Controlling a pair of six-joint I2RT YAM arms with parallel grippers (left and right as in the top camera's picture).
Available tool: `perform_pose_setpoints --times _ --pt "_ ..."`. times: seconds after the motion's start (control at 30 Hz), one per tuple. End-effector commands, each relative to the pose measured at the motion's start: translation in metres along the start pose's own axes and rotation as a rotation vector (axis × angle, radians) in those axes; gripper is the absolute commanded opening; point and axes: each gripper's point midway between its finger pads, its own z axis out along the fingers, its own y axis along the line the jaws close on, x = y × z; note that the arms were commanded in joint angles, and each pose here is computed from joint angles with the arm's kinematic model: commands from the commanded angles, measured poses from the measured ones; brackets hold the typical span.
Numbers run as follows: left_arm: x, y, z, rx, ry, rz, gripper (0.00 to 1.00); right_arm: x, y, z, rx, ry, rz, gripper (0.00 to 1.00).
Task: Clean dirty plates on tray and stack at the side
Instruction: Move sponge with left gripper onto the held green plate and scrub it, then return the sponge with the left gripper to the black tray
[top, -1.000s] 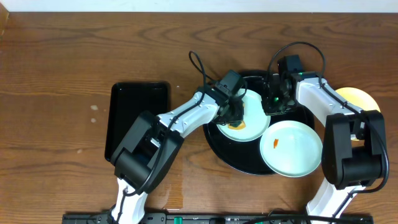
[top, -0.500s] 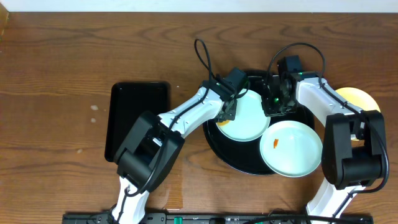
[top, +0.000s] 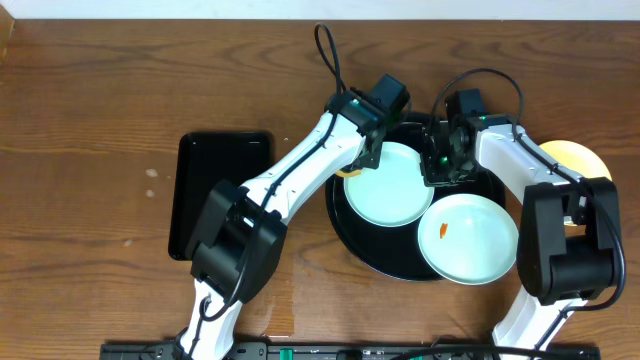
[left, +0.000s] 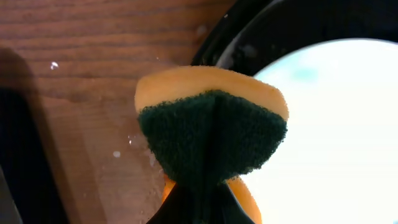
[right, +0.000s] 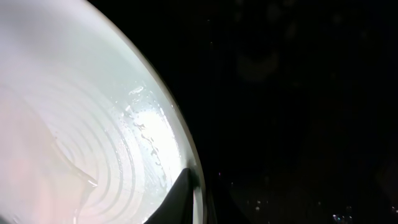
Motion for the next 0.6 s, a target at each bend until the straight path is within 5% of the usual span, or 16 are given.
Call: perform_pose_setpoints --times 0.0,0.2,0.47,0.57 --pt "-0.003 -0.003 -0.022 0.054 -0.016 -0.007 0.08 -0.007 -0.012 -0.017 0.105 -0.047 -0.001 0.04" --pt "-0.007 0.019 -0.069 0.076 -0.072 -0.077 0.08 -0.014 -0.011 -0.049 0.132 -0.126 -0.011 0.01" --pt "0.019 0.134 -0.129 -0.006 -0.033 -0.282 0.08 -0.012 -0.008 -0.068 0.136 -0.158 -0.016 0.02" --pt "0.037 0.180 -0.130 -0.048 0.008 -0.384 0.08 -0.009 0.005 -0.062 0.056 -0.133 -0.067 0.24"
